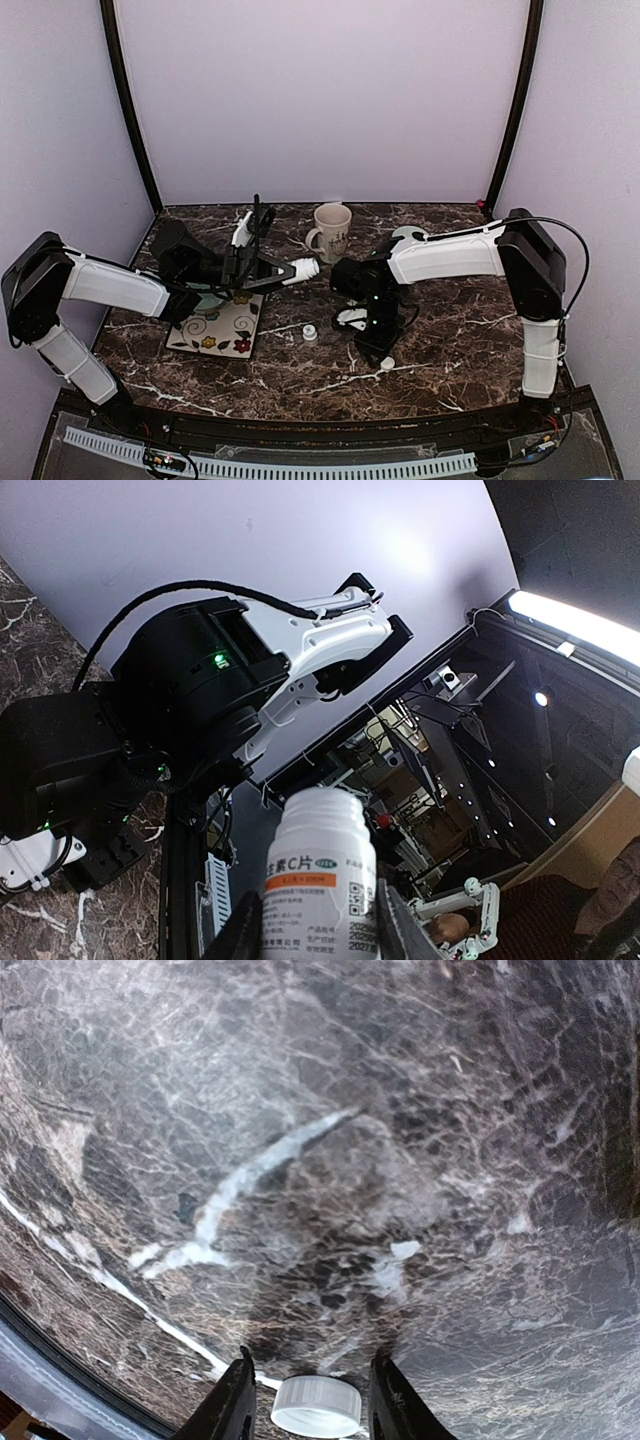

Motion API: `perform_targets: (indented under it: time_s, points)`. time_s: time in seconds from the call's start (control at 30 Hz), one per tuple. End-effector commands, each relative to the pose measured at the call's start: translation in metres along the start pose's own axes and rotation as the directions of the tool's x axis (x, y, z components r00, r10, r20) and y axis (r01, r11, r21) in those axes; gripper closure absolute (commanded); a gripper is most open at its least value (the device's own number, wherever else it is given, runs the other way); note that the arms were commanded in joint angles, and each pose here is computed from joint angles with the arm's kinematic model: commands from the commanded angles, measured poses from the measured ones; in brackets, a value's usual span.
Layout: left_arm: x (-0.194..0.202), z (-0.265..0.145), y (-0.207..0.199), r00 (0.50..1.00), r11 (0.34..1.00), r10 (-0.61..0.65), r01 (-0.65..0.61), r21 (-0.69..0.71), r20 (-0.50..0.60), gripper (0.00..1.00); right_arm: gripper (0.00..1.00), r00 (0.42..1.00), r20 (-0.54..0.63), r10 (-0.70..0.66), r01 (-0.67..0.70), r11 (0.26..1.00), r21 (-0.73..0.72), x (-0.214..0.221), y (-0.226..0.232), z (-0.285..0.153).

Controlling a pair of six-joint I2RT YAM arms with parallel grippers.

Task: Sort the pills into containers
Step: Place the lid of the pill bottle at the center of the board, then pass from the left arm to the right

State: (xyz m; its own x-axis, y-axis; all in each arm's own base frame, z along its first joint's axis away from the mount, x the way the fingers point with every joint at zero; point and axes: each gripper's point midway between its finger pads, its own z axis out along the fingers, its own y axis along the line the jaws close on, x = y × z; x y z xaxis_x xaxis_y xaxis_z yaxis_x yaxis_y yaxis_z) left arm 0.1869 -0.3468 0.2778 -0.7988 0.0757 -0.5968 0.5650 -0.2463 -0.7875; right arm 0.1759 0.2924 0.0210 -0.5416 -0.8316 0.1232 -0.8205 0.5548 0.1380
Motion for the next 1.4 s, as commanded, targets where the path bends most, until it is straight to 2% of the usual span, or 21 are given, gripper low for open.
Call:
perform_targets:
  time_s: [0.0, 0.2, 0.37, 0.67, 0.77, 1.0, 1.13, 1.37]
  points:
    - [-0.006, -0.002, -0.014, 0.998, 0.998, 0.061, -0.061, 0.023, 0.009, 1.00, 0.61, 1.000, -0.001, 0.002, -0.002, 1.000, 0.008, -0.003, -0.003, 0.004]
    - [-0.007, -0.002, -0.014, 0.998, 0.998, 0.059, -0.059, 0.020, 0.007, 1.00, 0.60, 0.992, 0.122, 0.024, -0.028, 0.999, 0.031, -0.019, -0.004, -0.022]
    - [-0.011, -0.001, -0.012, 0.998, 0.998, 0.055, -0.055, 0.004, -0.001, 1.00, 0.60, 0.964, 0.261, 0.061, -0.074, 0.996, 0.040, -0.026, -0.005, -0.045]
    - [-0.017, 0.003, -0.009, 0.999, 0.999, 0.049, -0.050, -0.009, -0.019, 1.00, 0.60, 0.889, 0.407, 0.208, -0.233, 0.972, 0.011, -0.003, -0.010, -0.062]
    - [-0.017, 0.004, -0.008, 0.999, 0.999, 0.044, -0.044, 0.000, -0.021, 1.00, 0.61, 0.864, 0.417, 0.283, -0.302, 0.953, -0.022, 0.012, -0.012, -0.048]
    - [-0.019, 0.006, -0.009, 0.999, 0.999, 0.038, -0.038, 0.029, -0.018, 1.00, 0.61, 0.745, 0.526, 0.411, -0.412, 0.903, -0.121, 0.027, -0.013, -0.044]
    - [-0.020, 0.007, -0.007, 0.999, 0.999, 0.037, -0.037, 0.031, -0.017, 1.00, 0.61, 0.700, 0.587, 0.407, -0.433, 0.895, -0.104, 0.033, -0.013, -0.035]
    - [-0.024, 0.008, -0.007, 0.999, 0.999, 0.037, -0.037, 0.036, -0.013, 1.00, 0.60, 0.669, 0.646, 0.368, -0.416, 0.905, -0.085, 0.037, 0.000, -0.009]
